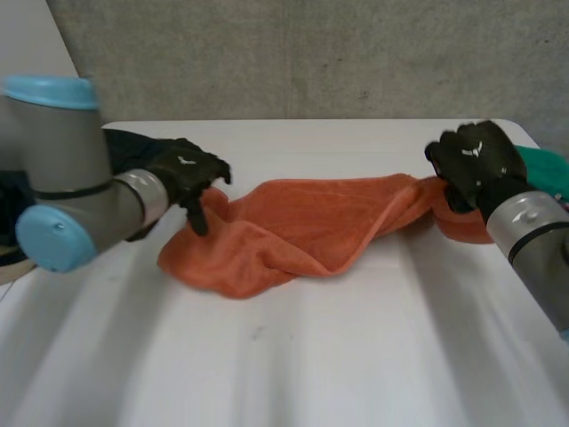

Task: Fold the laundry.

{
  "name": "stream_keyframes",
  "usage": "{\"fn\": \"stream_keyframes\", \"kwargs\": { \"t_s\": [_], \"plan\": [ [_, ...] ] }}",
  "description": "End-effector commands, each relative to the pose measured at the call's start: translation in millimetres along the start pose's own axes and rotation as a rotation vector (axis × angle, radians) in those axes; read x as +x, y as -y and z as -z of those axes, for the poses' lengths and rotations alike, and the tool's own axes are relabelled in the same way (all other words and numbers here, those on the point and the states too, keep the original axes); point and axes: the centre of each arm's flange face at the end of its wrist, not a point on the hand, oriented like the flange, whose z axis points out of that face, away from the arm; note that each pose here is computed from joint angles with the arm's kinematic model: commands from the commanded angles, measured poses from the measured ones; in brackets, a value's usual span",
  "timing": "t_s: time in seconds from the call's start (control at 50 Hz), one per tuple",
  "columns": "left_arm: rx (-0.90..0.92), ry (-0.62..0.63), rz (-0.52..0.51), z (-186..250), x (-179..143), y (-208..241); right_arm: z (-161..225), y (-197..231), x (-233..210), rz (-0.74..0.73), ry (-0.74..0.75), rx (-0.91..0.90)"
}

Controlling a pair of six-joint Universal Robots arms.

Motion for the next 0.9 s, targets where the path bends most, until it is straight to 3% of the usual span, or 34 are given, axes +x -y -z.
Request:
{"fn": "stream_keyframes", "kwargs": {
  "t_s": [0.02,0.14,0.3,0.56,0.68,0.76,0.84,0.9],
  "plan": [
    [-0.012,-0.091,-0.008,-23.0,42.4,-13.2,11.1,58.8,6.9,-0.029,0.015,0.172],
    [-0.05,-0.116,-0.041,-42.1,74.6,-30.1,22.9,104.7,12.5,-0.067,0.024,0.284],
    [-0.087,-0.069,-0.066,-57.9,73.8,-41.5,24.1,124.8,25.1,-0.068,0.0,0.317],
    [0.026,0.179,-0.062,-40.0,6.5,10.9,-4.3,76.7,28.2,-0.048,-0.011,0.178],
    [0.308,0.305,-0.096,-38.5,-36.9,66.6,-39.0,58.8,34.9,-0.03,-0.08,0.162],
    [0.631,0.39,-0.044,-21.1,-64.6,129.1,-74.2,76.3,62.6,-0.039,-0.278,0.298],
    [0.683,0.38,-0.008,-17.7,-63.4,138.3,-77.9,85.2,58.7,-0.069,-0.311,0.304],
    [0.549,0.314,0.026,-22.6,-47.9,113.3,-66.6,88.6,38.3,-0.089,-0.232,0.265]
  ]
}}
